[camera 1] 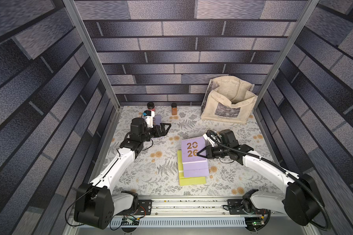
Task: Stack the calendars
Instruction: Place the calendar at the calendar.
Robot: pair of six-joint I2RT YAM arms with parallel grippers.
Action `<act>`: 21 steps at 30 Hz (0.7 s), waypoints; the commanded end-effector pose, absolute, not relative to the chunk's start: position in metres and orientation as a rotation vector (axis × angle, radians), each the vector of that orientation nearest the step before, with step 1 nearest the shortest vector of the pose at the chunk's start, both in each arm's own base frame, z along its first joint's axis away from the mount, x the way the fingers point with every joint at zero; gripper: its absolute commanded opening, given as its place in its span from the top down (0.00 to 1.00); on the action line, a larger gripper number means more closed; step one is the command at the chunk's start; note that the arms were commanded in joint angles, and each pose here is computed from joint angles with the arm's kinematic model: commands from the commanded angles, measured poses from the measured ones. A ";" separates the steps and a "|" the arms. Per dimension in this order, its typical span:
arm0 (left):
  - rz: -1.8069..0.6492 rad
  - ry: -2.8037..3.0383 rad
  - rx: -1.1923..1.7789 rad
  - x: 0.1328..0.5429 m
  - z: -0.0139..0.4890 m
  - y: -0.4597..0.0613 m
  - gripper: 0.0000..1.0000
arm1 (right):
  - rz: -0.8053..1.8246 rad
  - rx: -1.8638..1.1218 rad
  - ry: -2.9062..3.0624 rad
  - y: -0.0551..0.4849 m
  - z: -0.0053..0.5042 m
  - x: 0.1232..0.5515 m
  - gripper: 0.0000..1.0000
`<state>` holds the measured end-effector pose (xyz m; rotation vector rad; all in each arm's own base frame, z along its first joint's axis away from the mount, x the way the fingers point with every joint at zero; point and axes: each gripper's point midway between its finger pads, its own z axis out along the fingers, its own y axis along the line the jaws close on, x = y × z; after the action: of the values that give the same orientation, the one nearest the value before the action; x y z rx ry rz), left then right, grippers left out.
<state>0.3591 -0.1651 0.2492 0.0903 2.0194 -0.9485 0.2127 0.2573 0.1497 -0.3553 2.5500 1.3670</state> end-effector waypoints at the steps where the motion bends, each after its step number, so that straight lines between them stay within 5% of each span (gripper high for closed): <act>1: -0.947 2.055 0.102 0.348 0.235 -0.165 0.00 | 1.395 -0.349 2.510 0.260 0.152 0.207 1.00; 21: -1.104 2.031 0.197 0.317 0.217 -0.185 0.00 | 1.657 -0.358 2.489 0.284 0.130 0.197 1.00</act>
<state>0.3238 -0.1780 0.2102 0.1589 2.0658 -1.0546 0.1957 0.2728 0.1131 -0.2727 2.5746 1.5741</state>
